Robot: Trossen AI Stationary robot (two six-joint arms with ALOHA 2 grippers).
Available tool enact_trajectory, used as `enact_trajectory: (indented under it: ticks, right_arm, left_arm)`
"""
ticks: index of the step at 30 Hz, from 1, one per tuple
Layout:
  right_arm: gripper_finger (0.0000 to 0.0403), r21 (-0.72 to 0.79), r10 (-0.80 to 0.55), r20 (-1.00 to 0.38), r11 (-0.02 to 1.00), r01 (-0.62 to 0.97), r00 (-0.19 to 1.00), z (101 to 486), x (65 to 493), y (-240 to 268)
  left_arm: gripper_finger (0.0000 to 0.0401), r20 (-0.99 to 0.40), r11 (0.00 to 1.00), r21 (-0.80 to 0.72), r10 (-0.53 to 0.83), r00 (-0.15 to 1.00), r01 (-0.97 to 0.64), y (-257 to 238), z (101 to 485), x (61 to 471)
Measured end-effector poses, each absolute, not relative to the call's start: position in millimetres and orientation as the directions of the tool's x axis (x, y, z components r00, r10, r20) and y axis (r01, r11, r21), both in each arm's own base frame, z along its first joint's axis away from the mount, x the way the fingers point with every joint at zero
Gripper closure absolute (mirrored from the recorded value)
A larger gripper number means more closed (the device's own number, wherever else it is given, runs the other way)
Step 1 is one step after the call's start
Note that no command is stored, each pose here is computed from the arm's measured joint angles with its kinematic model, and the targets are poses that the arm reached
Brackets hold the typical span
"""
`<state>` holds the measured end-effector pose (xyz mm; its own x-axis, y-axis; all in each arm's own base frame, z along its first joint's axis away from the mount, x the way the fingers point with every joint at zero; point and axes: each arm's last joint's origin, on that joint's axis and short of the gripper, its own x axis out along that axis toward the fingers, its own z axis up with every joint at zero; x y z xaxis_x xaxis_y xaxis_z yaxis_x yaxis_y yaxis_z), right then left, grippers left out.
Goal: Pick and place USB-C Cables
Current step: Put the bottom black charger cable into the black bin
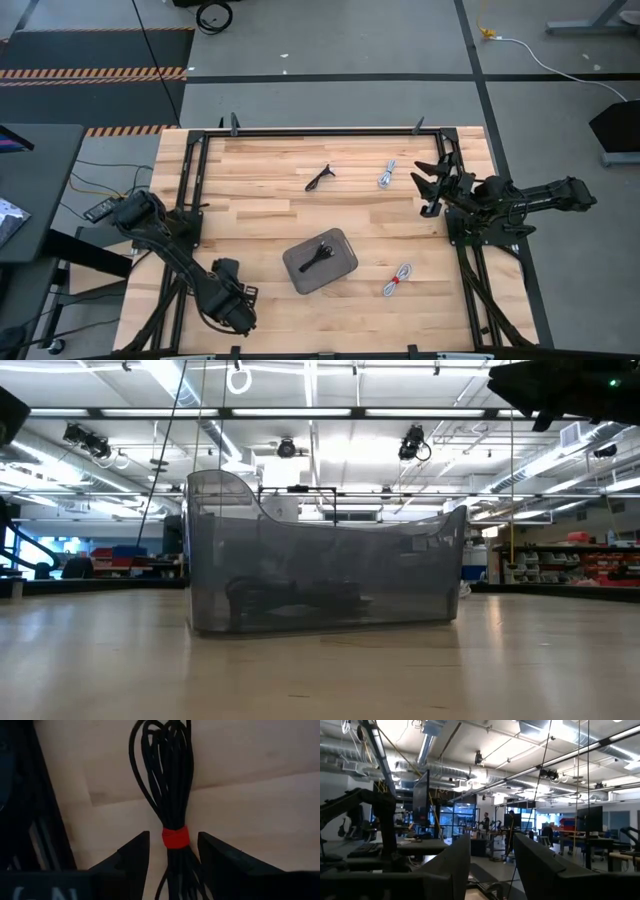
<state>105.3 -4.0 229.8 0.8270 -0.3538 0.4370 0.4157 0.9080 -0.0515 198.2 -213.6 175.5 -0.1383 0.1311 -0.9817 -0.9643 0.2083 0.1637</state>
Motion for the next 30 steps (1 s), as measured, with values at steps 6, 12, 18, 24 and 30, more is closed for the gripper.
enact_trajectory:
  ticks: [6,12,18,24,30]
  right_arm:
    - [0.0247,-0.030,-0.353,0.431,0.914,0.404,0.831,229.2,105.7,-4.0]
    - [0.0247,-0.025,-0.353,0.427,0.916,0.401,0.832,228.8,105.9,-3.9]
    - [0.0247,-0.025,-0.352,0.428,0.916,0.400,0.833,228.9,105.9,-3.9]
    - [0.0247,-0.025,-0.351,0.428,0.917,0.399,0.833,228.9,105.9,-3.9]
    - [0.0247,-0.025,-0.350,0.419,0.918,0.396,0.838,227.9,106.4,-3.8]
  left_arm:
    - [0.0225,-0.983,0.215,0.159,0.126,-0.134,-0.964,-216.6,169.8,200.5]
    - [0.0225,-0.972,0.223,0.208,0.155,-0.175,-0.952,-219.0,155.7,202.5]
    - [0.0225,-0.961,0.226,0.246,0.181,-0.208,-0.943,-220.7,143.2,203.9]
    - [0.0241,-0.961,0.278,0.259,0.170,-0.218,-0.925,-224.3,133.1,207.5]
    - [0.0325,-0.962,0.280,0.257,0.166,-0.217,-0.925,-221.7,131.7,211.4]
